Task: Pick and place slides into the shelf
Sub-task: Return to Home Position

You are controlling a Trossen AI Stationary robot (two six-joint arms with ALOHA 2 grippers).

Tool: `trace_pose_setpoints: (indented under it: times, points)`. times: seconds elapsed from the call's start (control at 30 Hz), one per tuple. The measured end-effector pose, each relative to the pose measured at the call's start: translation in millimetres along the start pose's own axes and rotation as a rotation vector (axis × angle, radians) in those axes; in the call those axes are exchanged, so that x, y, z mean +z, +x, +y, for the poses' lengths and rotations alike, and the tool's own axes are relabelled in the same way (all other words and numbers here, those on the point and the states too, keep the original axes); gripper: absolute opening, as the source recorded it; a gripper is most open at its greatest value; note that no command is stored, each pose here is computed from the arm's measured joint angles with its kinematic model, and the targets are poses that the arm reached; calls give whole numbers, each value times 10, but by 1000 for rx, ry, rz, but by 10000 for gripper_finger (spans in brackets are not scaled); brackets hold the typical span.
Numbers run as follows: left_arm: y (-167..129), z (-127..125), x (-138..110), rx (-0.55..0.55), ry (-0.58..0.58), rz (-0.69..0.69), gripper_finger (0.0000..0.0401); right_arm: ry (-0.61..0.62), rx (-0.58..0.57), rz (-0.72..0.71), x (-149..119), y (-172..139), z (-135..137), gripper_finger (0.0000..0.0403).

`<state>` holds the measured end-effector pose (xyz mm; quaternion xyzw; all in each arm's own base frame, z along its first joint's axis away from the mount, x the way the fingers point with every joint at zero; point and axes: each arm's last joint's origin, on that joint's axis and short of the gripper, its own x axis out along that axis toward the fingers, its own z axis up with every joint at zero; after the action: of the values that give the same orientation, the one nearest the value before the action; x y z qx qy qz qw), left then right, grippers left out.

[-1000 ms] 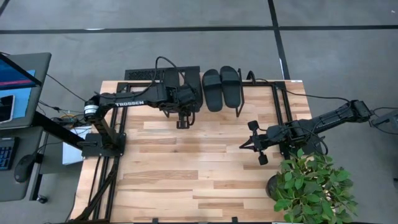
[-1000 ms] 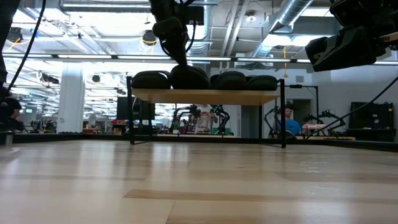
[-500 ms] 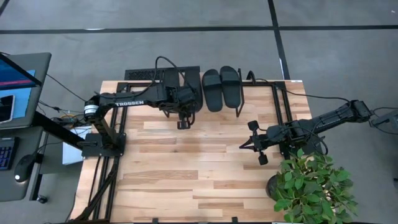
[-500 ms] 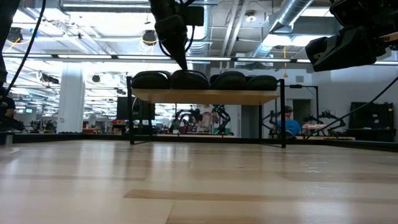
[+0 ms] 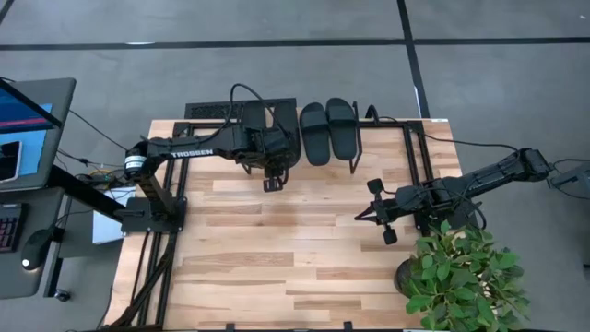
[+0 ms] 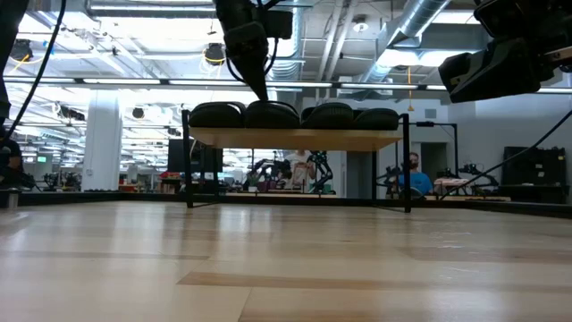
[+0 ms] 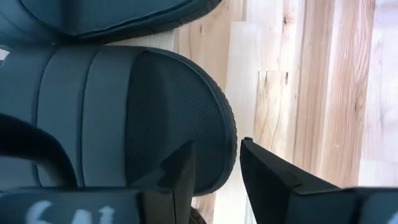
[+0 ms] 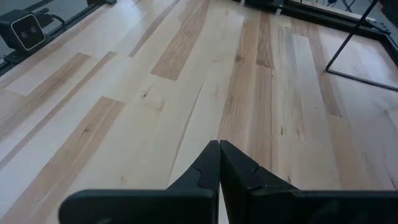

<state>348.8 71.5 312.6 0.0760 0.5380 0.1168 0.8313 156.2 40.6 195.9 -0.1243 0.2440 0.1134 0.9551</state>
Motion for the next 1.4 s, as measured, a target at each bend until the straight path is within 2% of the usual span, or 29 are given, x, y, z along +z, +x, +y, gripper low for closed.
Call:
trace_pose_setpoints:
  times: [0.2,0.3,0.4,0.63,0.77,0.9,1.03,1.17,1.23,1.33,1.4]
  points:
    - [-78,8,-19,-11,33,40,119,-121,14,-39,35,-1,4,0]
    - [-240,45,-4,-1,21,-21,117,-199,88,-133,105,-12,20,0]
    - [-518,104,-3,23,4,-152,117,-245,132,-179,135,-21,29,0]
    - [-1270,177,-132,-35,-33,-494,116,-153,45,-233,105,-146,-101,0]
    - [-1447,122,-270,-32,-38,-648,116,-68,-58,-342,58,-373,-209,0]
    - [-1401,47,-508,-31,-66,-750,116,-10,-132,-442,-88,-593,-224,0]
    - [-1190,-47,-859,-47,-124,-775,116,-11,-165,-510,-277,-732,-169,0]
    - [-930,-166,-1218,-69,-180,-810,116,33,-152,-508,-353,-699,-150,0]
    - [-848,-217,-1344,-75,-203,-878,116,38,-153,-526,-311,-698,-162,0]
    - [-689,-305,-1583,-85,-215,-915,116,73,-133,-458,-374,-627,-153,0]
    - [-610,-368,-1715,-100,-223,-955,116,83,-131,-490,-352,-653,-154,0]
